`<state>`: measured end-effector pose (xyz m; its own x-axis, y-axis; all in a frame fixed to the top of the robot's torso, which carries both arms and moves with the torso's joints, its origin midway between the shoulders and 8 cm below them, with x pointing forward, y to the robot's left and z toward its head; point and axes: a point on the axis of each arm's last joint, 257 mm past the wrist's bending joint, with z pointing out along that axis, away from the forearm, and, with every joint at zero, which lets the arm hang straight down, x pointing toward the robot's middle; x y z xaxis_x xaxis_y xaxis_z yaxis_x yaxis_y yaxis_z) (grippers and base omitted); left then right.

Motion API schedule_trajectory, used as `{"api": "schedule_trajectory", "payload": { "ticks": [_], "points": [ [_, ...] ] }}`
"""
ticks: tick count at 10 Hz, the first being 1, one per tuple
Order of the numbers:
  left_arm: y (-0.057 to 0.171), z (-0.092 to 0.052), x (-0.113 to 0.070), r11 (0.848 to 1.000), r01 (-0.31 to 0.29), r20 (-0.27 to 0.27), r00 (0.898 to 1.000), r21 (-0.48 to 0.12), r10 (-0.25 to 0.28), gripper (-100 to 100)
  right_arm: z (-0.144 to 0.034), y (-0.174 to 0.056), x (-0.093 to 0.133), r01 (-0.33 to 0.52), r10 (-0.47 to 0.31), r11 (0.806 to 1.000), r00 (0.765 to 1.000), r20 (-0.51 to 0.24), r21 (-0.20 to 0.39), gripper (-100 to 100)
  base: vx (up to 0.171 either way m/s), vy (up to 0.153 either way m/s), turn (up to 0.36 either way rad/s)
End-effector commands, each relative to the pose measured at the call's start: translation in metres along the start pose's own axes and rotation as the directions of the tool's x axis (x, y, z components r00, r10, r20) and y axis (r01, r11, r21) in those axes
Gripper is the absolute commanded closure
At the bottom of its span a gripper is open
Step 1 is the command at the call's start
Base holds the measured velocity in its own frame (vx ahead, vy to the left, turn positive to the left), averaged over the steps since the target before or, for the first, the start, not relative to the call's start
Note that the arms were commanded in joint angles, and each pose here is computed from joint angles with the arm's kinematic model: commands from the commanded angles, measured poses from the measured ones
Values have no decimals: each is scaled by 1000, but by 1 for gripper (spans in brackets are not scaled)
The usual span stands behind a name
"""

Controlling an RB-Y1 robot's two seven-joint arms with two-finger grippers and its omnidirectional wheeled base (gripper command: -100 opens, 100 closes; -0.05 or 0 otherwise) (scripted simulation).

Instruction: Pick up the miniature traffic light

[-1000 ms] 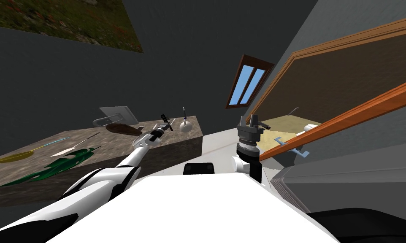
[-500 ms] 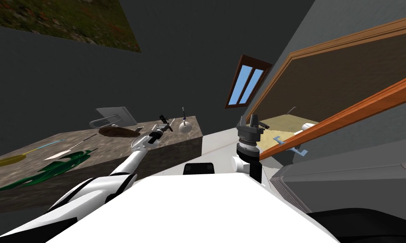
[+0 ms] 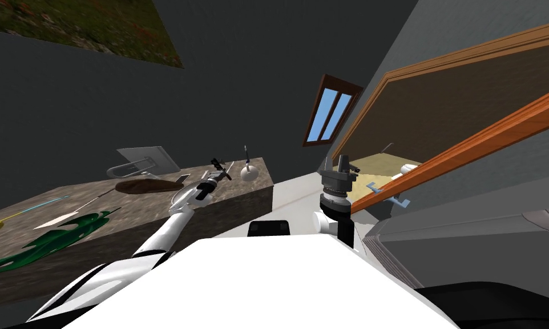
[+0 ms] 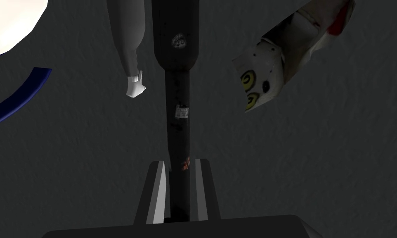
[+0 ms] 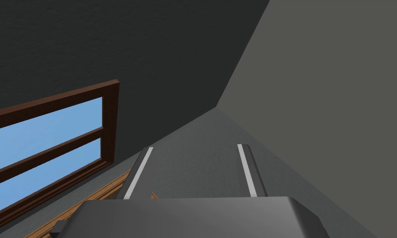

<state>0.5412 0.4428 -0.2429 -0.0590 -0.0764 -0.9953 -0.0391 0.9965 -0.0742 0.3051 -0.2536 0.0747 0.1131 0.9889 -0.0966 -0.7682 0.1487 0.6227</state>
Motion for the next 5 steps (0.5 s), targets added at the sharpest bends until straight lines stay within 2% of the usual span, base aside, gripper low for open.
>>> {"api": "schedule_trajectory", "payload": {
  "ticks": [1,2,3,4,5],
  "points": [
    [-4,-2,-10,1000,-4,20,1000,12,3,100,0,0,0,0,0,1000,1000,0,0,0,11,12,21],
    [10,-16,-3,1000,-1,4,1000,-29,1,100,0,0,0,0,0,1000,1000,0,0,0,27,20,-107],
    [11,-22,2,1000,-4,-4,1000,-30,4,100,0,0,0,0,0,1000,1000,0,0,0,27,25,-56],
    [3,-21,-10,1000,-7,18,1000,-14,7,100,0,0,0,0,0,1000,1000,0,0,0,10,11,15],
    [1,-20,-13,1000,-8,25,1000,-9,8,100,0,0,0,0,0,1000,1000,0,0,0,0,0,0]
  ]
}}
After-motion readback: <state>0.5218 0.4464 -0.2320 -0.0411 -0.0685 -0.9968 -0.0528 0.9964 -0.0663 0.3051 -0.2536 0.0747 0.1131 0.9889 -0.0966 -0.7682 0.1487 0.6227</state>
